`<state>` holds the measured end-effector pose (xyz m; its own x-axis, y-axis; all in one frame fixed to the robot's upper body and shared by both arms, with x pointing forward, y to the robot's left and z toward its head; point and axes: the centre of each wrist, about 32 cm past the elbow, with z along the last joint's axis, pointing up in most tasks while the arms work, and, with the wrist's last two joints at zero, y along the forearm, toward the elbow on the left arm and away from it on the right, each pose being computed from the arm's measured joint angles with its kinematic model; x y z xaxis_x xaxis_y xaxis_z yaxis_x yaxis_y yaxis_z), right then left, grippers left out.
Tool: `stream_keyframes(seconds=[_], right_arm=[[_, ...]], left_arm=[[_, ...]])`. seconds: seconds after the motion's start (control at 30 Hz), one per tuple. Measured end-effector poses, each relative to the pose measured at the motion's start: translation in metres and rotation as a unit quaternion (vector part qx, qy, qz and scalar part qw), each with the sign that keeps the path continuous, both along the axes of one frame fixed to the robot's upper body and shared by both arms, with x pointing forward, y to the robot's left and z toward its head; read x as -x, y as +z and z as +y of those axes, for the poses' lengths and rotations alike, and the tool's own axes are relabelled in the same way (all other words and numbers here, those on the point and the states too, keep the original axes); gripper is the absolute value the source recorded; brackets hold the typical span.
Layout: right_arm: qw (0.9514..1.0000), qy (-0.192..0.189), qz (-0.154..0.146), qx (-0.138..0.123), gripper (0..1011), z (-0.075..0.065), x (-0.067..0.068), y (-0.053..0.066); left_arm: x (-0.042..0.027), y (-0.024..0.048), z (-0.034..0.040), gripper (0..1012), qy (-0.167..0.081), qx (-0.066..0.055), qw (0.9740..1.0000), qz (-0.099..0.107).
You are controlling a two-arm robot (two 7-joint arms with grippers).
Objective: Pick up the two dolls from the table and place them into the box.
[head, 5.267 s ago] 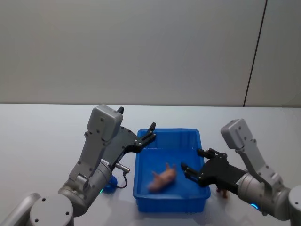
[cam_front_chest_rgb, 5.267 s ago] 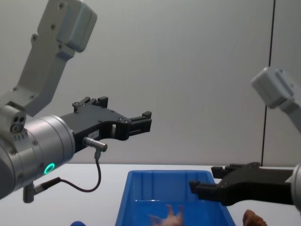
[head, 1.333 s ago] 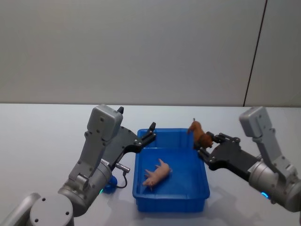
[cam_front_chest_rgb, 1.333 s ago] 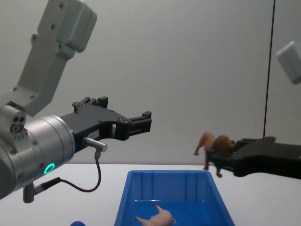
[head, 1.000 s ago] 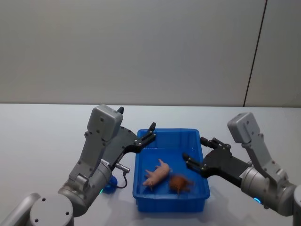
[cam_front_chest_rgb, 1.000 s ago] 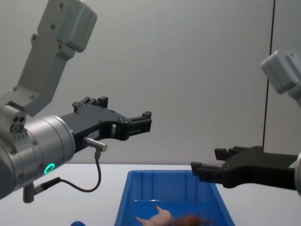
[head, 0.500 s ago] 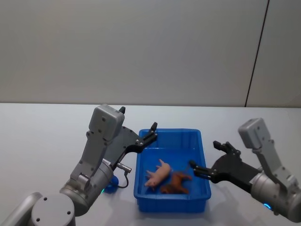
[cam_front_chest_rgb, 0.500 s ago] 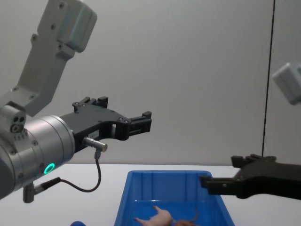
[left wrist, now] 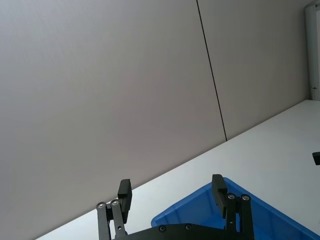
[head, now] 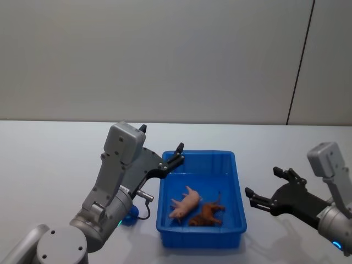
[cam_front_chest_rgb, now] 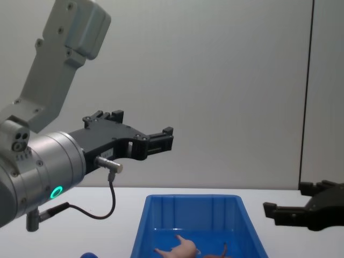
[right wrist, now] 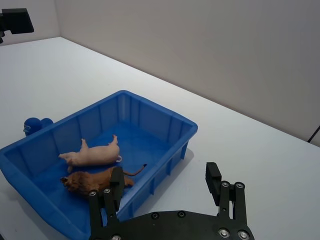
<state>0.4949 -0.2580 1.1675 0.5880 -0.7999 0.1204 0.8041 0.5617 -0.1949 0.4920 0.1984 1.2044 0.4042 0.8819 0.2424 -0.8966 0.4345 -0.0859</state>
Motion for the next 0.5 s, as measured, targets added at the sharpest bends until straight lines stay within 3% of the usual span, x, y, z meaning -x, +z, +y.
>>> stream_keyframes(seconds=[0.3, 0.5], right_arm=[[1.0000, -0.008, 0.000, 0.001, 1001, -0.010, 0.003, -0.001], [0.9999, -0.011, 0.000, 0.002, 1001, -0.014, 0.004, -0.002]], left_arm=[[-0.0007, -0.0002, 0.0035, 1003, -0.003, -0.006, 1.0000, 0.005], [0.0013, -0.0030, 0.0123, 1003, -0.001, -0.015, 0.9997, 0.020]])
